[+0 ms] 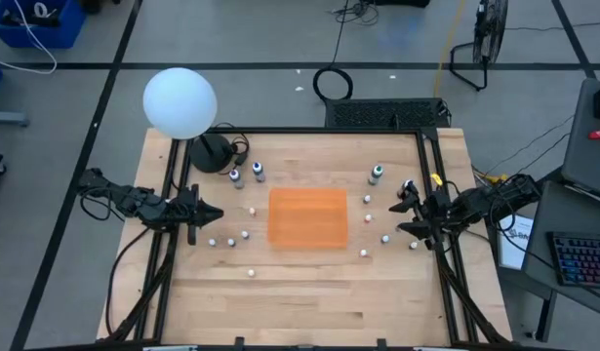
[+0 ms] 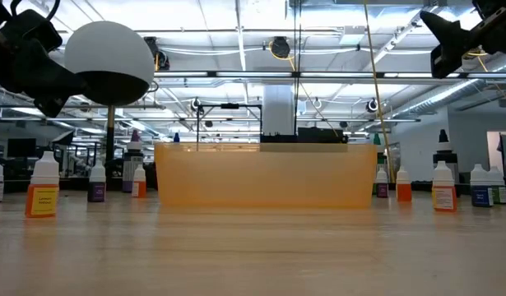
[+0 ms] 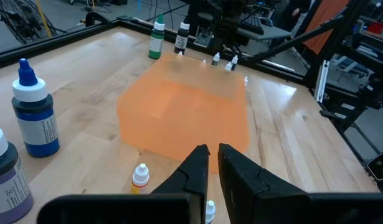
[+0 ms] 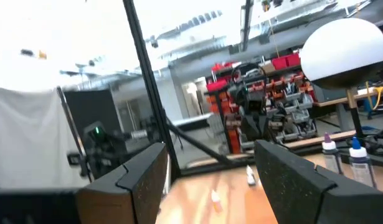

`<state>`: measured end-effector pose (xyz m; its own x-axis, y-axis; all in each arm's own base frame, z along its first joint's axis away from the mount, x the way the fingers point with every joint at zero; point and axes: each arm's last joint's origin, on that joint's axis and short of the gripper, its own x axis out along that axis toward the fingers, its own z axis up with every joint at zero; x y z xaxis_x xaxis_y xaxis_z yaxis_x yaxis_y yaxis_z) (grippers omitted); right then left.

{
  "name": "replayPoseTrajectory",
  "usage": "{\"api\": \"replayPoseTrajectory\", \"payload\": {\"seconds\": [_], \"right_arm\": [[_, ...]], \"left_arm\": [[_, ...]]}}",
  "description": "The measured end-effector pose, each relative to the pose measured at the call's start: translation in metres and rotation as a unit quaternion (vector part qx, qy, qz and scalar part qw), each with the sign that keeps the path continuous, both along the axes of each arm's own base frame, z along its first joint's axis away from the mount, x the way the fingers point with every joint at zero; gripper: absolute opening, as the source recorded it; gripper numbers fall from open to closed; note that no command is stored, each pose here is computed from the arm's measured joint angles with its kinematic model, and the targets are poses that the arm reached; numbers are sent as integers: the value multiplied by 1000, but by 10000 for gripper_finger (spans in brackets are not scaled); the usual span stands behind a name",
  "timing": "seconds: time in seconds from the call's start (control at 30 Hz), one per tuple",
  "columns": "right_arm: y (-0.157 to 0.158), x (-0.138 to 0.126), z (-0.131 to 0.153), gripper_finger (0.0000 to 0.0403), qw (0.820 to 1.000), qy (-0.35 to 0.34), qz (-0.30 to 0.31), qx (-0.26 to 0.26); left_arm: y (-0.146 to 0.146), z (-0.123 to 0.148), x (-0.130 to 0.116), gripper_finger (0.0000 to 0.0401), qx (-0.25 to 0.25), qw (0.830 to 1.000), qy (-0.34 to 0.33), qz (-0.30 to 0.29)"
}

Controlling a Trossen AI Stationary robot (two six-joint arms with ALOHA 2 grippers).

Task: Pick & Place food coloring
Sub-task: Put the small black food coloring bottle into the orange bin

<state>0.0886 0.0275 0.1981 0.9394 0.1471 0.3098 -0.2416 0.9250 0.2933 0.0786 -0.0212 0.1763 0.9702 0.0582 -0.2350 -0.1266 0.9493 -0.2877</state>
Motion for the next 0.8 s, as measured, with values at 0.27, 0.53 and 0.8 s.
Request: {"api": "replayPoseTrajectory", "payload": {"seconds": [0.27, 0.53, 0.8], "right_arm": [[-1, -1, 4, 228, 1000, -19, -10, 7], [-2, 3, 48, 228, 985, 130, -26, 108], [18, 48, 115, 228, 877, 439, -54, 187]], "left_arm": [[0, 0, 0, 42, 0, 1000, 0, 0], [0, 0, 0, 42, 0, 1000, 0, 0], [0, -1, 0, 42, 1, 1000, 3, 0]]}}
